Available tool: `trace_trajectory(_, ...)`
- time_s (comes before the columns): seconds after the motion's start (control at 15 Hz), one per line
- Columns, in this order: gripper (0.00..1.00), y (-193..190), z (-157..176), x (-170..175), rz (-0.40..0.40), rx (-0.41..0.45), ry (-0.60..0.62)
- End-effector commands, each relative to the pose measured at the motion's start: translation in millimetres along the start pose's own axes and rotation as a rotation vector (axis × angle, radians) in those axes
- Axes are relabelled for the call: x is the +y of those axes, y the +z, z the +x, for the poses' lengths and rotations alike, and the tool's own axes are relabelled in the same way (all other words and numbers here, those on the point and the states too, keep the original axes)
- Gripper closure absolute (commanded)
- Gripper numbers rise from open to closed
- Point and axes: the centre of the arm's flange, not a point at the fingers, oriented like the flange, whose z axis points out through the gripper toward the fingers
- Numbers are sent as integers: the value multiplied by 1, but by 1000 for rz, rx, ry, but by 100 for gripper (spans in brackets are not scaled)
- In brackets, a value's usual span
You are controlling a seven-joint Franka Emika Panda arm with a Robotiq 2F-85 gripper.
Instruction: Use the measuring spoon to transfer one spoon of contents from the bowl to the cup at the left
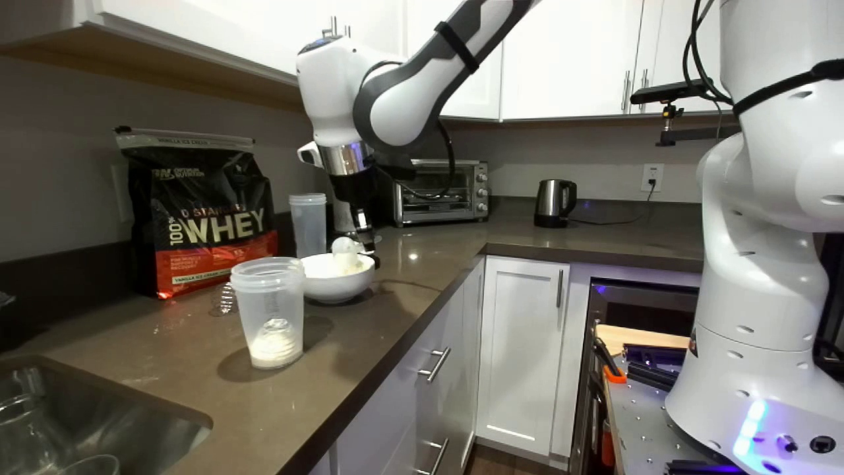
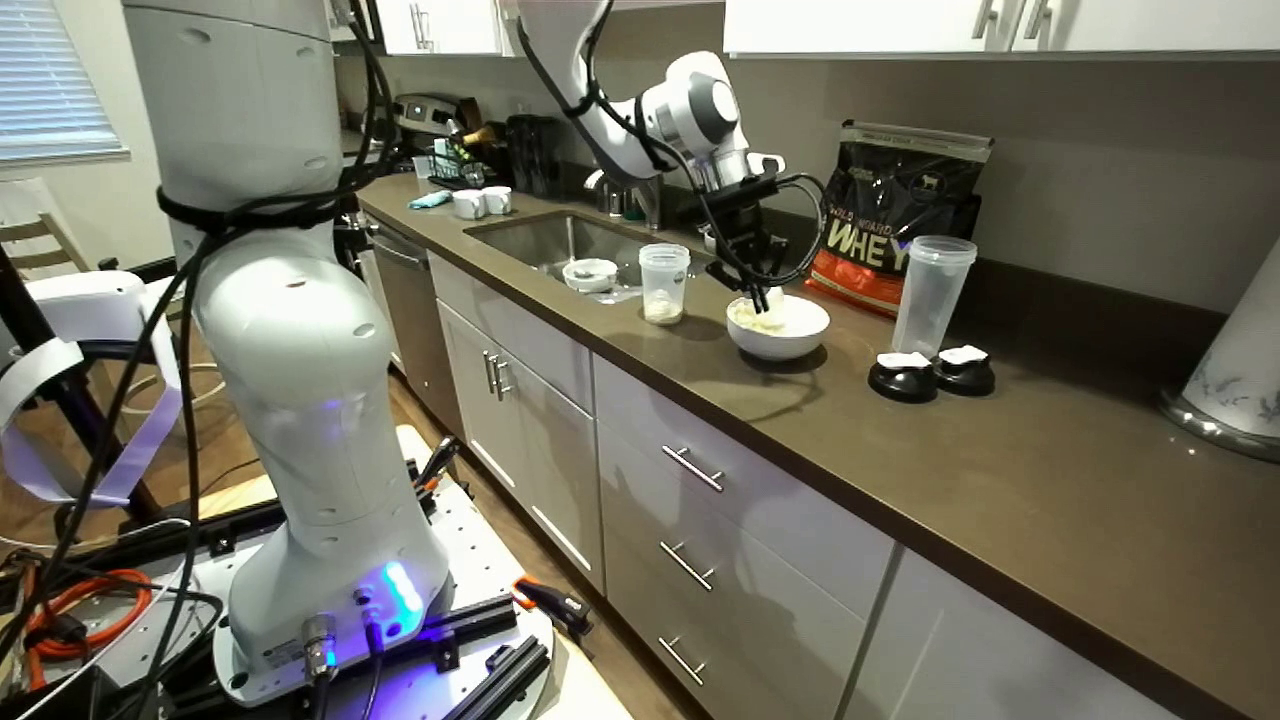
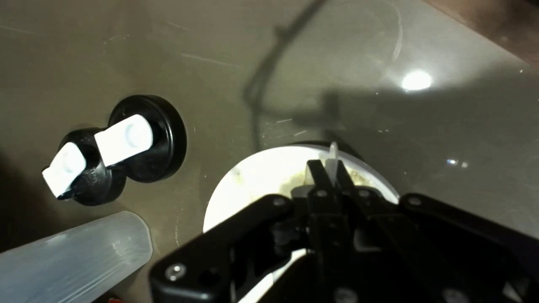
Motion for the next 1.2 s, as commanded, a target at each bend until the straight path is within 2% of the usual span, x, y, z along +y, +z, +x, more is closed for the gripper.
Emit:
trace_trajectory(0.0,99,16,15,18,50,-42,32)
trace_trajectory(0.2,99,23,20,30,75,-46,50)
trace_trajectory(0.53,99,21,23,41,71,-52,62)
trace_trajectory(0.6,89,19,23,42,68,-56,59)
trace_trajectory(0.67,68,18,23,43,66,-57,58)
trace_trajectory(0.93,43,8,21,44,77,-59,34)
trace_trajectory(1.13,24,-5,19,43,119,-39,-6)
